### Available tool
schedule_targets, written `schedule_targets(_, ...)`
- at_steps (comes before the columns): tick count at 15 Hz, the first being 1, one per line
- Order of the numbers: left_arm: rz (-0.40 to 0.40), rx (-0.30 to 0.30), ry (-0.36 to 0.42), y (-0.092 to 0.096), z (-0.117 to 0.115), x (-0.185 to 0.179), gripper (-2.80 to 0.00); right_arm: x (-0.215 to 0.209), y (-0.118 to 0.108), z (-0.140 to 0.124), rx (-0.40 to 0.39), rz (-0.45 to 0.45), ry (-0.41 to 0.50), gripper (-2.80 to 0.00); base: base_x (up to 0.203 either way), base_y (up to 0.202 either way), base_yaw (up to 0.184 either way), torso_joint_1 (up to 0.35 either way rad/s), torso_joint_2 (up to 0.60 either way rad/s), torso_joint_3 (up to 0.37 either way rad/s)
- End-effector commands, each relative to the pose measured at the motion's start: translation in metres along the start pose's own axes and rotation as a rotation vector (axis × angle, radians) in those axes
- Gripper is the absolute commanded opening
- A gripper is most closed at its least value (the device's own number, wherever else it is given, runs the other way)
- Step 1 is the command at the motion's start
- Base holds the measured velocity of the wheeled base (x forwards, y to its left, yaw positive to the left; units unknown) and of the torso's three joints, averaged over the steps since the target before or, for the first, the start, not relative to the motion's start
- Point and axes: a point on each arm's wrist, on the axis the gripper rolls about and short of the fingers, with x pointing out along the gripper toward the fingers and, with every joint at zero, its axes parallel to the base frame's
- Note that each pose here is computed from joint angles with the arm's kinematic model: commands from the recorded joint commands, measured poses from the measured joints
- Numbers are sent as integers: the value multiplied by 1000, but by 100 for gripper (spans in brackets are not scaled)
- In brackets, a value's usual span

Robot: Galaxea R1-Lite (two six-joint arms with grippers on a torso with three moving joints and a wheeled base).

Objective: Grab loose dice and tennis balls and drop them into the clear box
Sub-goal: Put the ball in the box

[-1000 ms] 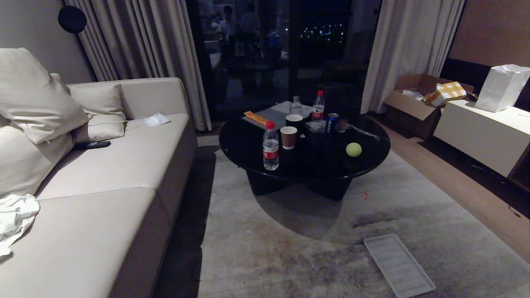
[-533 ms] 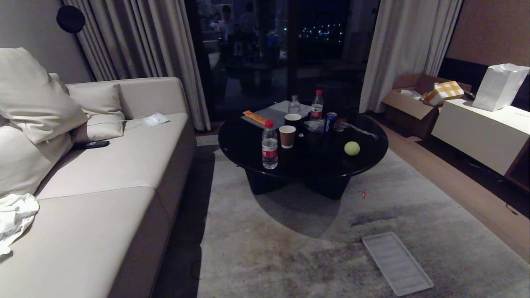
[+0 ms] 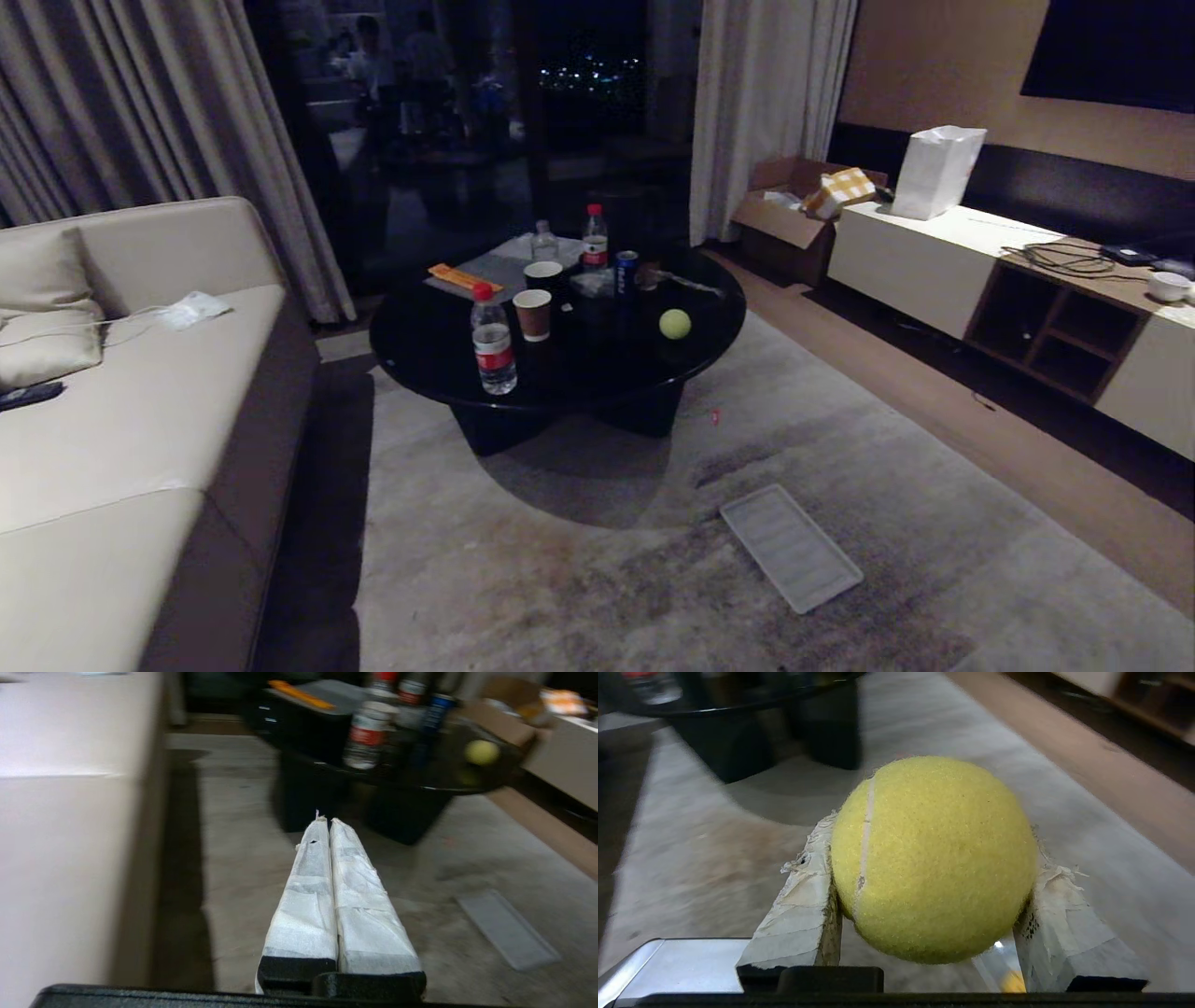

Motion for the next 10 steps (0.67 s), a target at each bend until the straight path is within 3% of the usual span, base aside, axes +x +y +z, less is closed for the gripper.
schedule_targets(1, 1, -1, 2, 0, 0, 0, -280, 0, 0, 0, 0, 1, 4, -280, 1, 9, -164, 1, 1, 7)
schedule_targets(10, 1, -1, 2, 0, 0, 0, -280, 0, 0, 0, 0, 1, 4, -280, 1, 10, -162, 3, 3, -1)
